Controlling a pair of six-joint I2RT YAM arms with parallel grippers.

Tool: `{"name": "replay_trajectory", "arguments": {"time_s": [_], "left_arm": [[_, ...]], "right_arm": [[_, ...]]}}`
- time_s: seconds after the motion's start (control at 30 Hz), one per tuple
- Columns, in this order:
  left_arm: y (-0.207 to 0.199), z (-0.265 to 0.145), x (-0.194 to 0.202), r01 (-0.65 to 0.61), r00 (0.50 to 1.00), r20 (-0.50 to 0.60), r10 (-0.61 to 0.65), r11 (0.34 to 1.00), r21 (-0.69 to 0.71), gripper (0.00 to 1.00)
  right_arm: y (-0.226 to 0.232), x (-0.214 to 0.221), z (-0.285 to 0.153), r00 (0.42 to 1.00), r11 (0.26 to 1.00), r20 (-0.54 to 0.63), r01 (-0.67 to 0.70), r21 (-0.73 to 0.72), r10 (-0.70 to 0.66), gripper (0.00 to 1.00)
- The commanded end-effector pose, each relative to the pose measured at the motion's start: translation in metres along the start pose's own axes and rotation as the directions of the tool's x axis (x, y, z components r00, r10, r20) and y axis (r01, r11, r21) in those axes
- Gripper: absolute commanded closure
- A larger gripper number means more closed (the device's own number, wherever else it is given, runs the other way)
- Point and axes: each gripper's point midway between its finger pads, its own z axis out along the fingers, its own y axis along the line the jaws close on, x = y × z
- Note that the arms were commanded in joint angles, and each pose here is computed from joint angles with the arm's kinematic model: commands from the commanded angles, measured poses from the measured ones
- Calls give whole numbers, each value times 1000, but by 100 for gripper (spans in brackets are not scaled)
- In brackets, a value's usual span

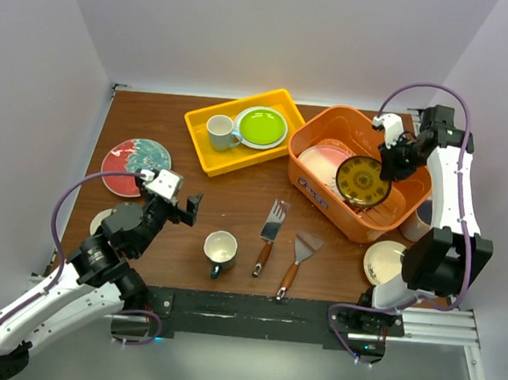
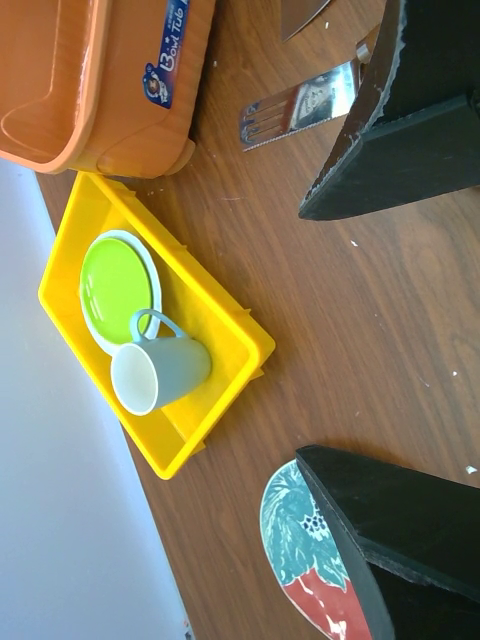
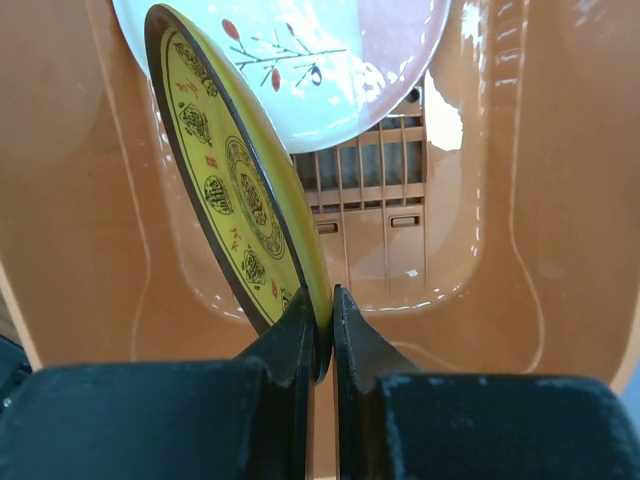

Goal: Place the mixed dishes into the plastic bin
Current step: Place the plate in the plastic bin.

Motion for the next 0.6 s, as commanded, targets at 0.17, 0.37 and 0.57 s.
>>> {"name": "replay_trajectory", "arguments": {"time_s": [0.17,0.37,0.57], "left_arm": [[2,2,-9,21,999,38,-21,1000,-11,0],[2,2,-8,20,999,35,-19,1000,-12,0],[2,3,-7,20,999,33,-20,1000,-14,0]], "right_arm": [[-7,16,16,991,998,-118,58,-1,-58,100],[-9,36,19,972,997,-221,76,-28,-80,100],[-3,62,26,934,991,-341,68,-114,-103,100]]}}
